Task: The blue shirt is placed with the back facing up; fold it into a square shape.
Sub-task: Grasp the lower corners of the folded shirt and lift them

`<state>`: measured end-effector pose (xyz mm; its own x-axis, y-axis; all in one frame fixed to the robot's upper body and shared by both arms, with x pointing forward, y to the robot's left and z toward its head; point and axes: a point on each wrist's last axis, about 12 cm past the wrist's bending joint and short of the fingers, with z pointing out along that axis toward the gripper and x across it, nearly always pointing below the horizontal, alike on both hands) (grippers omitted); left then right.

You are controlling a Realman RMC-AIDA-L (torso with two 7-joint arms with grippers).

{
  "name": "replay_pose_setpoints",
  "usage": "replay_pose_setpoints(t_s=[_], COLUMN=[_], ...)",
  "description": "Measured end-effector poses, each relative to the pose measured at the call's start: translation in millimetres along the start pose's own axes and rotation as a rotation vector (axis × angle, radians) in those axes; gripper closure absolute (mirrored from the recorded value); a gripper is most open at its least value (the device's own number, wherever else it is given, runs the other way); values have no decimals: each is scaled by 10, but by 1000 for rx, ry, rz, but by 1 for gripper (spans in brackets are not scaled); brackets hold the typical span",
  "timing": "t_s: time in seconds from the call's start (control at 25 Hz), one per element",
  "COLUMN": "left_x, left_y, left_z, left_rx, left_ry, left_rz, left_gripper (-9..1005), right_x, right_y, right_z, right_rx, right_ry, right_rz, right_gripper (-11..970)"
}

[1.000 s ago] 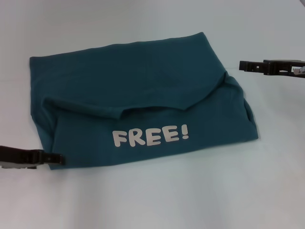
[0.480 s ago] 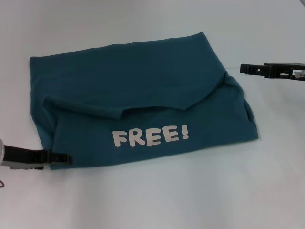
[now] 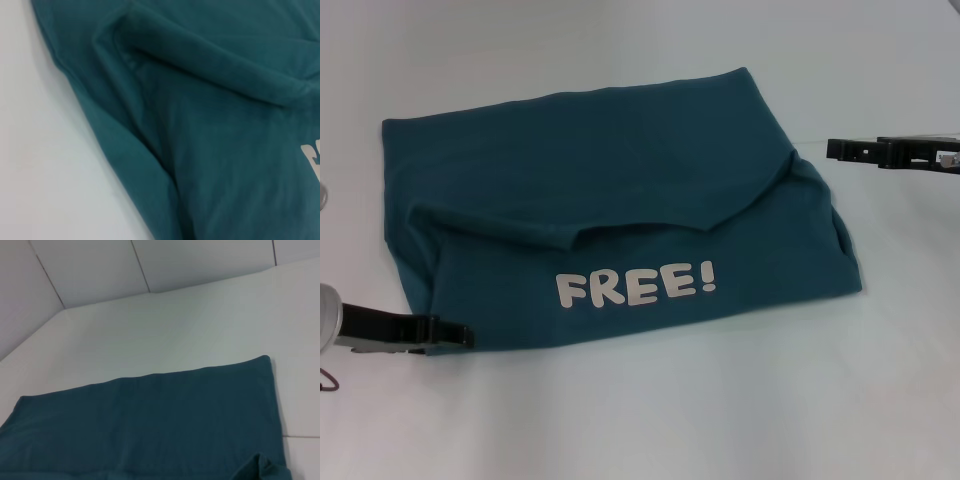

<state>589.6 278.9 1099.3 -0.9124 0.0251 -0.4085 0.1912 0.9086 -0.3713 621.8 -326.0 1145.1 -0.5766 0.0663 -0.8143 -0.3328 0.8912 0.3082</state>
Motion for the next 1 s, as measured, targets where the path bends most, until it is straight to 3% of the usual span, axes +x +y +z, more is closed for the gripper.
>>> replay_pose_setpoints(t_s=[0.12,0.56,0.68,0.88,1.0], left_x=[-8,-26,-43,-66,-88], left_y=[-19,-116,-133,-157,-172], left_z=[12,73,73,70,63], left_rx=[-3,1,4,7,9], left_ry=[2,5,4,3,-1], left_rz=[15,45,51,61,66], left_gripper=[163,586,797,964,964], right_x=[-5,37,51,76,47], right_y=[4,-14,-31,-79,-129], right_z=[0,-9,-27,-87,-154], right_rx=[0,3,8,28,82], right_ry=[-2,3,5,52,142], right_rz=[-1,10,21,67,89], right_gripper=[41,42,42,42,43])
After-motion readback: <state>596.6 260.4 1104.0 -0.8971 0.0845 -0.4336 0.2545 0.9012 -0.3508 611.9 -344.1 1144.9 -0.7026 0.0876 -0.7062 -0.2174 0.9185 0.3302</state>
